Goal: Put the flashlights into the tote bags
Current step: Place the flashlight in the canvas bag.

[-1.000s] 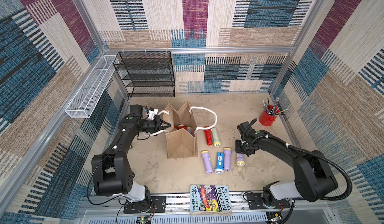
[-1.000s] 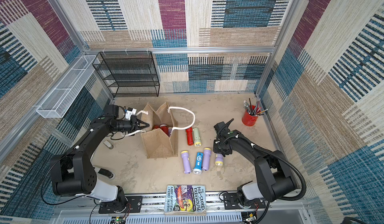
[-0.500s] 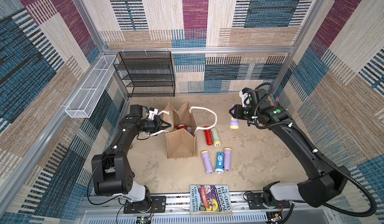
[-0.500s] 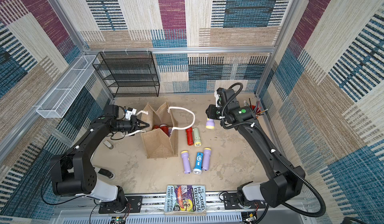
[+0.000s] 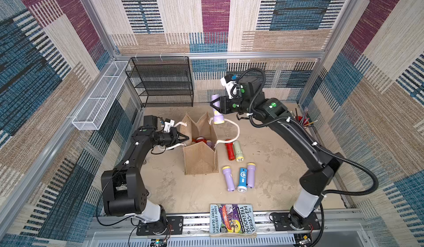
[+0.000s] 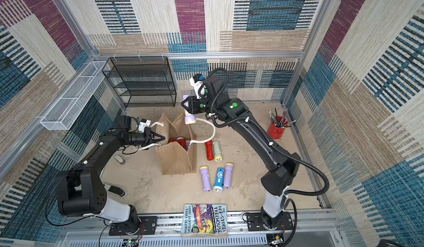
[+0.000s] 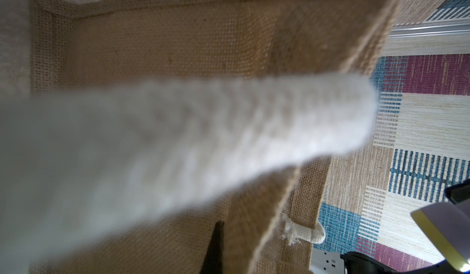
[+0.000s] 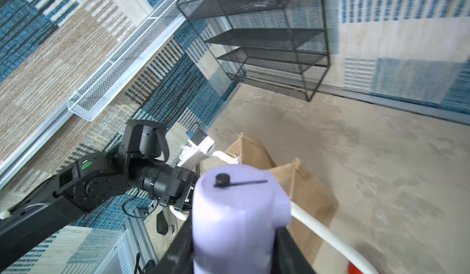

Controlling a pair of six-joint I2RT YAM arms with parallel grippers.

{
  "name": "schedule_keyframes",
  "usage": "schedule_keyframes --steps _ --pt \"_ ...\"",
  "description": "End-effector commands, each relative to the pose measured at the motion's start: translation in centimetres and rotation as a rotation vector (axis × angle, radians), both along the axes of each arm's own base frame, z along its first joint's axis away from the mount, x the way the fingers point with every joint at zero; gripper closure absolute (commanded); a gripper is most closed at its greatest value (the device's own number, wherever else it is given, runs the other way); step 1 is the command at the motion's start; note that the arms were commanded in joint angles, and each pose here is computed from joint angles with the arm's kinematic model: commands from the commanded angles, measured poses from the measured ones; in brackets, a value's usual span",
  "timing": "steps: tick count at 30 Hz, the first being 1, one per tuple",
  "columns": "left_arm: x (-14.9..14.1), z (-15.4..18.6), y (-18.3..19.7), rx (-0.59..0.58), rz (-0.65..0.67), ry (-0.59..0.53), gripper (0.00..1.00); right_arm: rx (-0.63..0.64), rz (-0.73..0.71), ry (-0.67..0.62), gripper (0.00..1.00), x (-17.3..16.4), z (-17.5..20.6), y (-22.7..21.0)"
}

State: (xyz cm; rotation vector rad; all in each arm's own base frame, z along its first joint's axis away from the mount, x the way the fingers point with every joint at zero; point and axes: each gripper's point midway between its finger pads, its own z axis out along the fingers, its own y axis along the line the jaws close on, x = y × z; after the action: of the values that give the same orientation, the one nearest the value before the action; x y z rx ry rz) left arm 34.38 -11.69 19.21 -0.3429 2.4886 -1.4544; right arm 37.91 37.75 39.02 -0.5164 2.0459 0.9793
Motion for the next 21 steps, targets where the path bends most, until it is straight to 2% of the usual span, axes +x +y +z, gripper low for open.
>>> schedule_keyframes --steps 1,6,10,21 --pt "-0.3 0.4 -0.2 -0.011 -0.021 -0.018 0.95 0.020 0.066 -0.074 0.74 0.5 0.3 3.1" --pt "-0.3 0.6 -0.3 -0.014 -0.023 -0.024 0.95 -0.053 0.114 -0.048 0.74 1.0 -4.1 5.8" --pt "-0.3 0.5 -0.3 -0.017 -0.023 -0.022 0.95 -0.167 0.118 -0.053 0.74 0.4 -8.7 6.7" --pt "-0.2 0.6 -0.4 -0.029 -0.024 -0.025 0.96 -0.398 0.072 -0.026 0.75 -1.1 -17.1 3.5"
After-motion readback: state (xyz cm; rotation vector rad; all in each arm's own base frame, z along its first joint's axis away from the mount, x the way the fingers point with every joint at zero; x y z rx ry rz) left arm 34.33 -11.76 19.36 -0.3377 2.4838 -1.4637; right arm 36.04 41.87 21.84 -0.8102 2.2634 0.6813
